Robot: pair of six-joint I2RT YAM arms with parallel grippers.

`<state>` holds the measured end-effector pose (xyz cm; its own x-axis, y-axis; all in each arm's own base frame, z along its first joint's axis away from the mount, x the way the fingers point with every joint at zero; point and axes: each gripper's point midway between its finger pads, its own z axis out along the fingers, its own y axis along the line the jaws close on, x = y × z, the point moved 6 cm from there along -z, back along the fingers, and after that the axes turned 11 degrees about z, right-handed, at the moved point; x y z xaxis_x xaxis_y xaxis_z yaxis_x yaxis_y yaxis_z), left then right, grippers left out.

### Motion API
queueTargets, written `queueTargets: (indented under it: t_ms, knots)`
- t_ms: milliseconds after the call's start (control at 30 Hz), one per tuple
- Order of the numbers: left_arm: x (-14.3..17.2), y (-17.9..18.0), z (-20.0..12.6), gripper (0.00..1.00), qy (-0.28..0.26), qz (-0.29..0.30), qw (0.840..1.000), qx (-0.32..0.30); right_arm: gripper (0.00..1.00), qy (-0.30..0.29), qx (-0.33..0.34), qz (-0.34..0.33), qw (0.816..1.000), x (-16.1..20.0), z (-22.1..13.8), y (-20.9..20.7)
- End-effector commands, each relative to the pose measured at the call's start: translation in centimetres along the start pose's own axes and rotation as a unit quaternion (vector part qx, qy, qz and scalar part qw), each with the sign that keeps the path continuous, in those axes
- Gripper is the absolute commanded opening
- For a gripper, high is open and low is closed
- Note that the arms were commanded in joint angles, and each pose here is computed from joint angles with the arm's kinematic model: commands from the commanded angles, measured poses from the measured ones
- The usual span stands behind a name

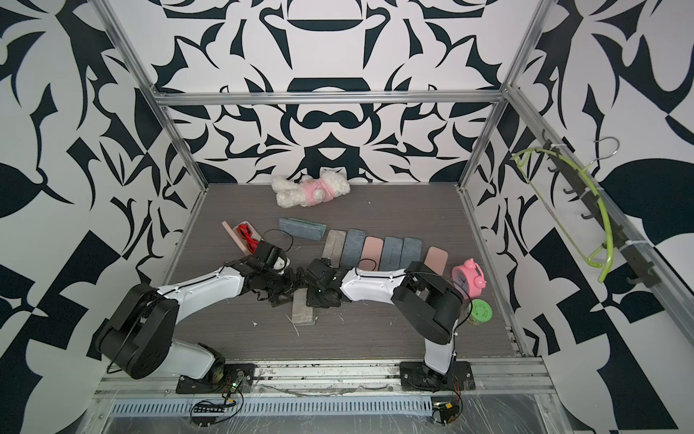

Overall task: Close the glasses case
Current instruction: Close the glasses case at the center of the board.

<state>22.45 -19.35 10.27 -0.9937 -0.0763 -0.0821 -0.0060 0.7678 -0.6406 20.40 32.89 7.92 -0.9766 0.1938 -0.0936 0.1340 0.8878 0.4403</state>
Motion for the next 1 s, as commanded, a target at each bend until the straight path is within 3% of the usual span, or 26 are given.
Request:
queueTargets:
  t_ms: [0,967]
  knots:
    - [-0.3,-1.5,-0.4,0.98,-0.01,0.008,0.998,0.06,0.02,-0.001,-0.024,-0.013,1.0,0.5,-0.4,1.0]
    - [0.0,0.5,3.0,0.96,0.072,0.018,0.997,-0.016,0.02,0.001,-0.031,-0.014,0.999,0.5,-0.3,1.3]
